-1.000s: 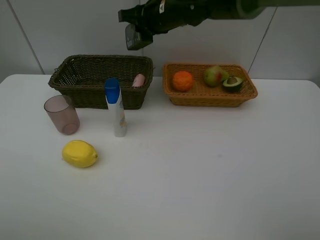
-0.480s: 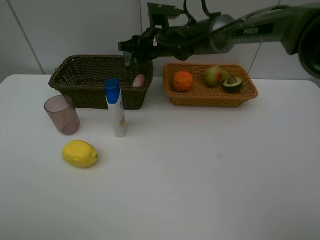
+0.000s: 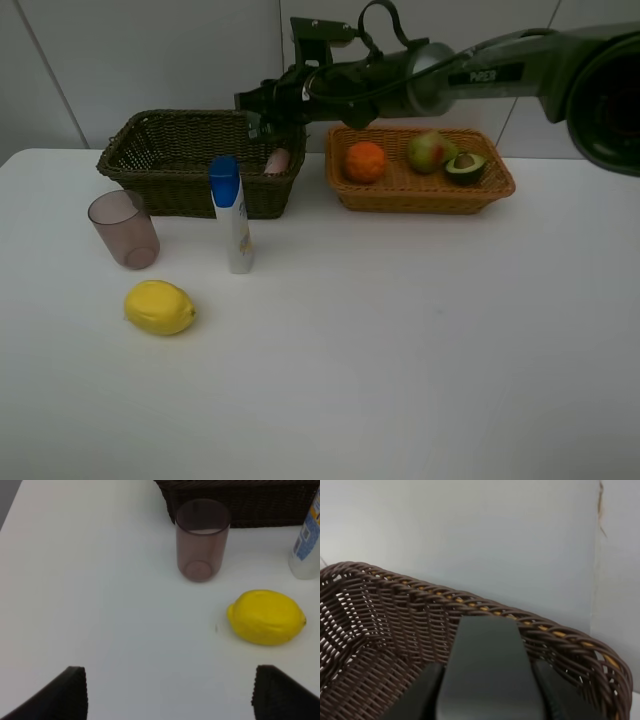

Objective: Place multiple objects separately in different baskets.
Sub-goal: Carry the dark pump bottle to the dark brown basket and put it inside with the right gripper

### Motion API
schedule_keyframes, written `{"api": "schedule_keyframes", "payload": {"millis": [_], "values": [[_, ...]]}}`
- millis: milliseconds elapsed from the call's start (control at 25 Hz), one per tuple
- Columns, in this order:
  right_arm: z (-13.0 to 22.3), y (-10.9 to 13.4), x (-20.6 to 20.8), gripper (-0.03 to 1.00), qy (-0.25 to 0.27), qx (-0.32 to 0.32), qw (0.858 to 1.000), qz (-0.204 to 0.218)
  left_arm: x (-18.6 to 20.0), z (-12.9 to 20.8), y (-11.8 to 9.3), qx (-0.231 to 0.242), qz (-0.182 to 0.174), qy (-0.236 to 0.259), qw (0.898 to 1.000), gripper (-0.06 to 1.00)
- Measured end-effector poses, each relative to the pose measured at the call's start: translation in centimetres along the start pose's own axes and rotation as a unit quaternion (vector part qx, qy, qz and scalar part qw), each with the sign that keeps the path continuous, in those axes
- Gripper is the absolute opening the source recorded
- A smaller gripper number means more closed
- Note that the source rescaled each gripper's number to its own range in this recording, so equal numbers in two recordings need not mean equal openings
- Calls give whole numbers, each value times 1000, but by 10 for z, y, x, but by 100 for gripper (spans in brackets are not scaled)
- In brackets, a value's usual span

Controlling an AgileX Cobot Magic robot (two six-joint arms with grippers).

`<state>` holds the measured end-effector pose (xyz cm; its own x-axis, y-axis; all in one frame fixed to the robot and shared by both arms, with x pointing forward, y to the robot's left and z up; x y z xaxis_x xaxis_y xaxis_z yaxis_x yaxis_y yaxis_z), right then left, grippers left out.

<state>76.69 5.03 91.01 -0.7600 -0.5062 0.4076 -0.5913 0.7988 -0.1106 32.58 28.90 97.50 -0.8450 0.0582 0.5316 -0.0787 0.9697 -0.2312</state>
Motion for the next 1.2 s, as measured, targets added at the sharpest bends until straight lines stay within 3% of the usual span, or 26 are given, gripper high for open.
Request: {"api": "schedule_keyframes", "payload": {"millis": [280, 1200], "values": [[18, 1, -6, 15, 22, 0, 1000, 0, 0, 0, 0, 0, 0, 0, 1000, 89], [19, 1, -6, 15, 27, -9, 1000, 1, 0, 0, 0, 0, 0, 0, 1000, 89]]}}
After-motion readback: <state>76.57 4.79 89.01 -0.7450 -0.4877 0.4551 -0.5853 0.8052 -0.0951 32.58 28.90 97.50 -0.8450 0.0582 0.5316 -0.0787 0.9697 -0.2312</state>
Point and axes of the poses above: a point on each arm's last joint axis where the gripper is mounted, x pointing back along that axis away from the gripper, y along the wrist's bending axis when the last joint is at zero, z = x × y, the point moved 10 cm from there along -x, pointing out along that axis toward the gripper, and after that the axes turned 13 degrees about x, right-handed, at the moved point
